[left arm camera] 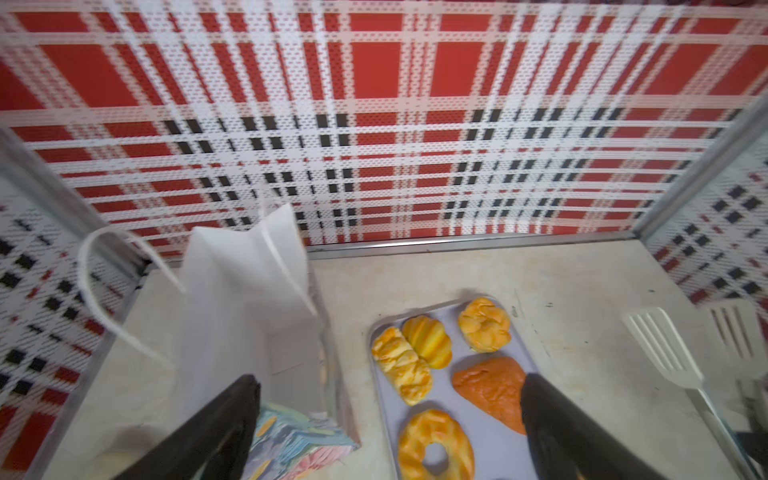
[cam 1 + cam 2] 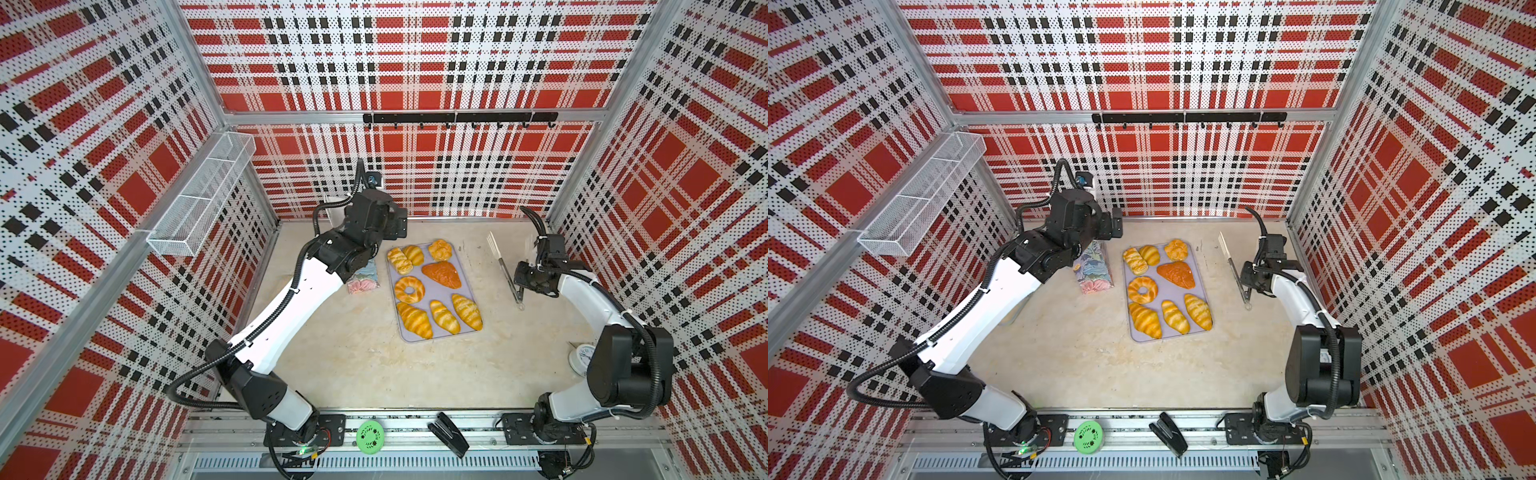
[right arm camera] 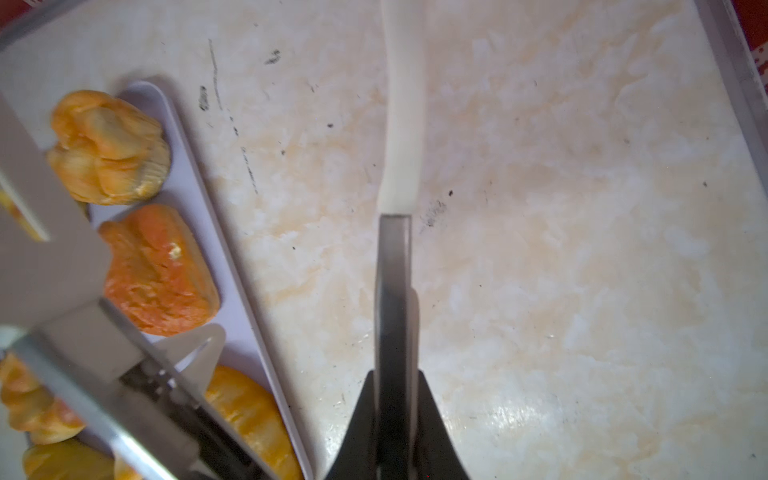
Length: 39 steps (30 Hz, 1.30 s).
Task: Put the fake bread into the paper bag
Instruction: 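Lift the tongs with the right gripper while the left reaches over the tray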
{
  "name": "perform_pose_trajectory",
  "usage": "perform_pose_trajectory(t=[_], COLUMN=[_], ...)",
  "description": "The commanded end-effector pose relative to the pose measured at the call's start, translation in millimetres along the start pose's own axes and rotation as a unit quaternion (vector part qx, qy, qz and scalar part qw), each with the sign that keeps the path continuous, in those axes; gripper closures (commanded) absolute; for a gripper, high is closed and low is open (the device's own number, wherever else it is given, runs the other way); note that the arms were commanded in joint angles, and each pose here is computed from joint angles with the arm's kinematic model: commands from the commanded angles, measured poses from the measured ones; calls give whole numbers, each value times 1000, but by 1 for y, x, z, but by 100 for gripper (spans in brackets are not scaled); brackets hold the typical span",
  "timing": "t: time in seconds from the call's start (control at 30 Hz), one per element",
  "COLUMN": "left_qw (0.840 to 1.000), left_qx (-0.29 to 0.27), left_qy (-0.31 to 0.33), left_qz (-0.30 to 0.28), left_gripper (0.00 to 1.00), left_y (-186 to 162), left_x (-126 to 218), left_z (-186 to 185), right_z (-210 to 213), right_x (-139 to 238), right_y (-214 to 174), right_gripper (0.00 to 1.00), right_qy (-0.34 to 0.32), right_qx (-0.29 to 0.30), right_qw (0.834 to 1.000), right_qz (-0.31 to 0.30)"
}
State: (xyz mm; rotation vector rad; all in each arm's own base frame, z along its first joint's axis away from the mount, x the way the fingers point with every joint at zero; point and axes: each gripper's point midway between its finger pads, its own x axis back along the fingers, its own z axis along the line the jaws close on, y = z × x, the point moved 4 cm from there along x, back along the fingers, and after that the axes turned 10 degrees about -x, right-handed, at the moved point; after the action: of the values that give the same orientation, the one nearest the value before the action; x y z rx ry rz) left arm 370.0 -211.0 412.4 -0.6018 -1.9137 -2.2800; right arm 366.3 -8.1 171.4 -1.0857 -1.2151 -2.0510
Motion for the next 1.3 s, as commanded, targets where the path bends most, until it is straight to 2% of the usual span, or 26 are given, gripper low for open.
perform_pose_trajectory(t=[0.0, 0.13, 0.23, 0.37, 0.47, 0.53, 0.7, 0.77, 0.9, 1.07, 1.27], left_qw=[996, 983, 969, 932, 907, 900, 898, 891, 873, 870, 846], left_qx=[-22, -16, -5, 29, 73, 85, 75, 85, 113, 109, 122], left_qy=[-87, -176, -243, -356, -411, -423, -431, -443, -474, -481, -519], left_qz=[-24, -40, -49, -59, -63, -57, -44, -44, -34, -22, -14], left_gripper=[1, 1, 1, 1, 1, 0, 0, 0, 7, 8, 12], left_y=[16, 25, 32, 39, 43, 42, 38, 38, 36, 28, 19], left_x=[-6, -17, -26, -35, -47, -56, -72, -79, -95, -105, -116], left_z=[-32, -62, -84, -110, -117, -119, -129, -131, -133, -137, -145], right_z=[24, 46, 62, 81, 91, 94, 104, 111, 126, 133, 152], right_x=[25, 36, 41, 46, 50, 50, 49, 49, 48, 47, 44], right_y=[20, 28, 33, 42, 50, 54, 58, 60, 62, 65, 54], right_gripper=[90, 89, 88, 87, 87, 87, 87, 87, 88, 87, 87], right_qy=[69, 137, 188, 243, 269, 276, 303, 331, 380, 402, 432], right_qx=[21, 33, 37, 35, 33, 30, 26, 23, 17, 7, 0], right_qw=[997, 989, 981, 969, 962, 960, 953, 943, 924, 915, 899], right_qz=[-33, -38, -28, -26, -27, -24, -13, -2, 35, 45, 76])
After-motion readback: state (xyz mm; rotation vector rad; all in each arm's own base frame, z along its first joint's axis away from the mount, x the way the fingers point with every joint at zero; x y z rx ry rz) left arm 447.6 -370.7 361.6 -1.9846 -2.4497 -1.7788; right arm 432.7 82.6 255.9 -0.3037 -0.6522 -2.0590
